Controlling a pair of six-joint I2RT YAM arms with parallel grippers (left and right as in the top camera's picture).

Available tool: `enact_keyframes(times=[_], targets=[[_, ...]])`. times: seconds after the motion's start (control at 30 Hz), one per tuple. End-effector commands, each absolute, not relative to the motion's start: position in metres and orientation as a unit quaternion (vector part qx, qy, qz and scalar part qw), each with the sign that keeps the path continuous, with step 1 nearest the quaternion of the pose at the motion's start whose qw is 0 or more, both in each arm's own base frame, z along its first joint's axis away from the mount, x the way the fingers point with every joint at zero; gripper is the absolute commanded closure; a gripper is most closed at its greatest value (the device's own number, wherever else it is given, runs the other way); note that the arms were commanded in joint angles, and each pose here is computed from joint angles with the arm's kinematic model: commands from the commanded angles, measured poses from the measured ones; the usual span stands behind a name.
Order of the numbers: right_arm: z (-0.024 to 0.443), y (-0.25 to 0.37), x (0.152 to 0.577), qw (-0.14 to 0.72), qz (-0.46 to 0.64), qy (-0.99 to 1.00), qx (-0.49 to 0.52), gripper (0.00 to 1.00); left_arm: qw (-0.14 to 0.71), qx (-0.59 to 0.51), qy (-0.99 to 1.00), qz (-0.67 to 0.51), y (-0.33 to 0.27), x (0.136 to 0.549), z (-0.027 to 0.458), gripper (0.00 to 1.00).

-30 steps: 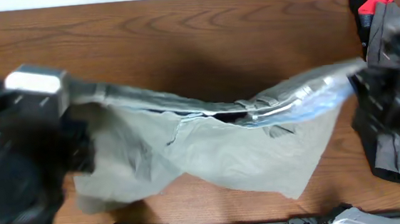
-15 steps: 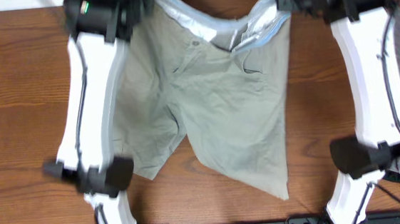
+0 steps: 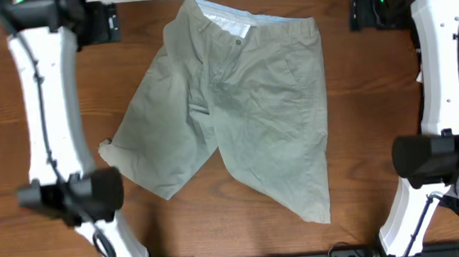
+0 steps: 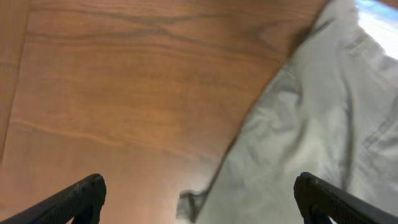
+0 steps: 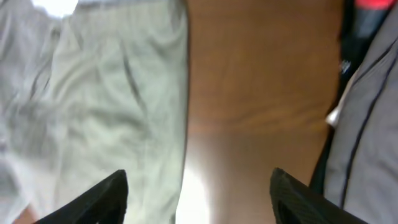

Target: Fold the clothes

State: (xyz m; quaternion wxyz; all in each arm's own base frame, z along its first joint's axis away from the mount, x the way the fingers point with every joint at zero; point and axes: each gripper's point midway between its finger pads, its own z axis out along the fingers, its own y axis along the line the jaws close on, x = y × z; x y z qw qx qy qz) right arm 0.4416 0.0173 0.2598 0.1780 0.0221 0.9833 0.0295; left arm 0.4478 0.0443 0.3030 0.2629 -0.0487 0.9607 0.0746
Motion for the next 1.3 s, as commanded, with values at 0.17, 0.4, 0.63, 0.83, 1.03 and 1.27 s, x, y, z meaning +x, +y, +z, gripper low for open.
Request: enact_keyframes(times=[0.17,0.4,0.63,0.83,1.03,1.27], targets=[[0.321,0.041,0.392,0.218,0.081,0.972,-0.031,0.3,0.315,-0.049,0.947,0.045,0.032,0.368,0.379,0.01],[0.404,0.042,0.325,0.327,0.086,0.941,-0.032,0.12,0.338,-0.065,0.939,0.005,0.018,0.293,0.414,0.02],[0.415,0.042,0.284,0.34,0.103,0.935,0.005,0.08,0.327,-0.074,0.942,-0.021,0.009,0.273,0.41,0.03],[0.312,0.042,0.281,0.167,0.094,0.981,0.036,0.14,0.23,-0.06,0.97,-0.057,-0.008,0.278,0.356,0.07],[0.203,0.045,0.269,0.018,0.091,0.994,0.049,0.23,0.133,-0.002,0.986,-0.097,-0.049,0.283,0.286,0.09],[0.135,0.087,0.233,-0.071,0.156,0.985,0.0,0.28,0.048,0.045,0.991,-0.119,-0.092,0.274,0.198,0.12]])
